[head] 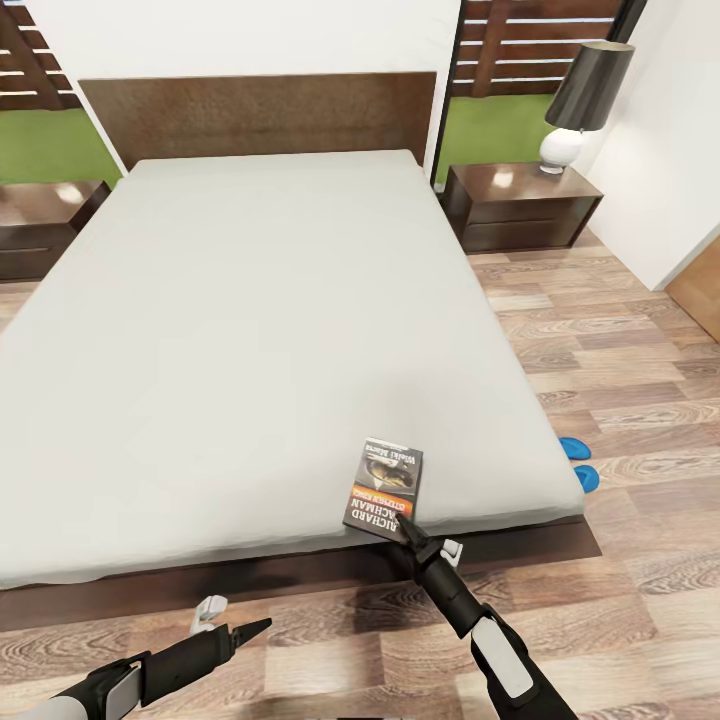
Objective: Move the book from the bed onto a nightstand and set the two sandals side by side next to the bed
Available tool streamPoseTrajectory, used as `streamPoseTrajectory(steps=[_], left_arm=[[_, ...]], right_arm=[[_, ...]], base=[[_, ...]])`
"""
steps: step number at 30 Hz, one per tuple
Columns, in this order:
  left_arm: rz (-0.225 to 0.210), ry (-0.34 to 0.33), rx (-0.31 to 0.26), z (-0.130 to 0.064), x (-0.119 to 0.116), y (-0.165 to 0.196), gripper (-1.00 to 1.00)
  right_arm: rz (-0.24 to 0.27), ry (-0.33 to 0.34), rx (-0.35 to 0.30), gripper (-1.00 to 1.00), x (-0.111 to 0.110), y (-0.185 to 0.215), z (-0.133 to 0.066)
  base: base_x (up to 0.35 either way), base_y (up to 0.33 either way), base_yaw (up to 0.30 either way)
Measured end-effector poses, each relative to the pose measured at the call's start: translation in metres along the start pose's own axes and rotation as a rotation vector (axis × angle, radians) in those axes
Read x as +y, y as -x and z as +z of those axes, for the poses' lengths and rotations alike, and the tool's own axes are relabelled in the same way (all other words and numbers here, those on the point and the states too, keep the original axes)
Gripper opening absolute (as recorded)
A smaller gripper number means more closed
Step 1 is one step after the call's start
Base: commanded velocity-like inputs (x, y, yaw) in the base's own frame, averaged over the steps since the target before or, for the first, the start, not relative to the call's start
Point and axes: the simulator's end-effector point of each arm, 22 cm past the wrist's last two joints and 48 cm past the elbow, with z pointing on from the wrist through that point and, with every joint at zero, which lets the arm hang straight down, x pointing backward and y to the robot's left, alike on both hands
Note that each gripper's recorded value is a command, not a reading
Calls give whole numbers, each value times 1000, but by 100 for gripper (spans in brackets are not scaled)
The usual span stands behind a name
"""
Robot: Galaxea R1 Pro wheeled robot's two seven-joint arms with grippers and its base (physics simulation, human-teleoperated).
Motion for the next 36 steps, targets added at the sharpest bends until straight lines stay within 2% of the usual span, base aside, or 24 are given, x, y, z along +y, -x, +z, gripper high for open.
streamPoseTrajectory(steps=[25,36], left_arm=[[-3,-1,1,0,0,0,100],[0,-1,2,-12,-17,2,100]], right_arm=[[7,0,-1,-100,0,0,0],[6,-2,1,-100,19,-1,-5]], base=[[0,0,0],[0,0,0]])
